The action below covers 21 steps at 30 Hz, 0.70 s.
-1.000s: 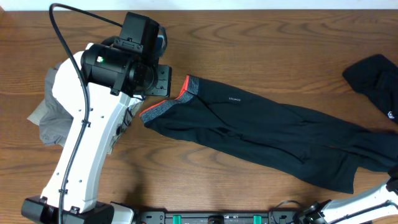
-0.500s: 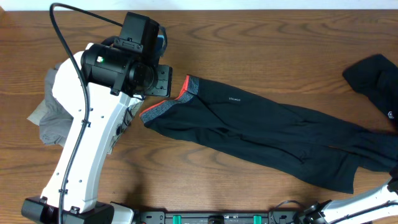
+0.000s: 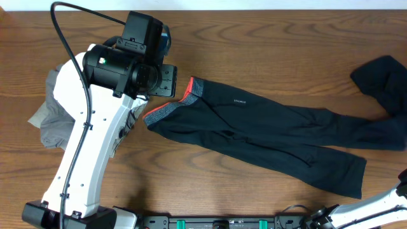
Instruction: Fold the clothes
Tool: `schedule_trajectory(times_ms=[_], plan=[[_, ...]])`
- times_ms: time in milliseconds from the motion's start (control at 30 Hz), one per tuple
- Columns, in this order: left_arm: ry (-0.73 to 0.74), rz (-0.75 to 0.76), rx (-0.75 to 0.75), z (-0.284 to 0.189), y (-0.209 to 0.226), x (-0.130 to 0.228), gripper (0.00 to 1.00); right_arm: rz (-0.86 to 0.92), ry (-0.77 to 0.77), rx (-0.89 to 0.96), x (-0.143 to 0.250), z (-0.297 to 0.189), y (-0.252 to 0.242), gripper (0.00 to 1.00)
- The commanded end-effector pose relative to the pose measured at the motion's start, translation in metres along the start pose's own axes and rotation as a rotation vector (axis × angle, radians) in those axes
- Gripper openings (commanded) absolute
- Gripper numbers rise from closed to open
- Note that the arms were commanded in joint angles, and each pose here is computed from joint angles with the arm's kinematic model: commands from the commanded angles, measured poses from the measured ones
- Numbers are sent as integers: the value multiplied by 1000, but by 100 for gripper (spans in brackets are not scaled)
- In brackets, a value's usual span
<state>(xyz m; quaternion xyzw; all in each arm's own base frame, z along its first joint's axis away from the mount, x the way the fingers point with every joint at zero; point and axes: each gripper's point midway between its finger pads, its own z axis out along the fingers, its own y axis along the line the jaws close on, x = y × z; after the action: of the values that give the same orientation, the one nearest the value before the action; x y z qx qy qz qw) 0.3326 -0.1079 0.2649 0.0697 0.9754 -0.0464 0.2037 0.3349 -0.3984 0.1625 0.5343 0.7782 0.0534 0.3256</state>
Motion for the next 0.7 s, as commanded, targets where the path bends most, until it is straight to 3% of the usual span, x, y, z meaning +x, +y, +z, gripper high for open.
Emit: schedule_trajectory(times_ms=[0,167,200,267,300,667], plan=[[-24,10,-7,-7,1,-3,61,-102,-94,-174,-36,-36,51,1],[-32,10,-5,-7,1,-5,61,-126,-76,-243,-36,-53,70,2],[-35,9,-5,-7,0,-6,61,-118,-52,-236,-30,-51,69,8],[-36,9,-5,-7,0,-6,62,-97,1,-209,-16,-48,65,41],[-35,10,-5,-7,0,-6,62,-89,34,-204,-7,-47,66,46],[31,12,-17,10,3,9,67,-315,336,-414,96,-48,152,54]])
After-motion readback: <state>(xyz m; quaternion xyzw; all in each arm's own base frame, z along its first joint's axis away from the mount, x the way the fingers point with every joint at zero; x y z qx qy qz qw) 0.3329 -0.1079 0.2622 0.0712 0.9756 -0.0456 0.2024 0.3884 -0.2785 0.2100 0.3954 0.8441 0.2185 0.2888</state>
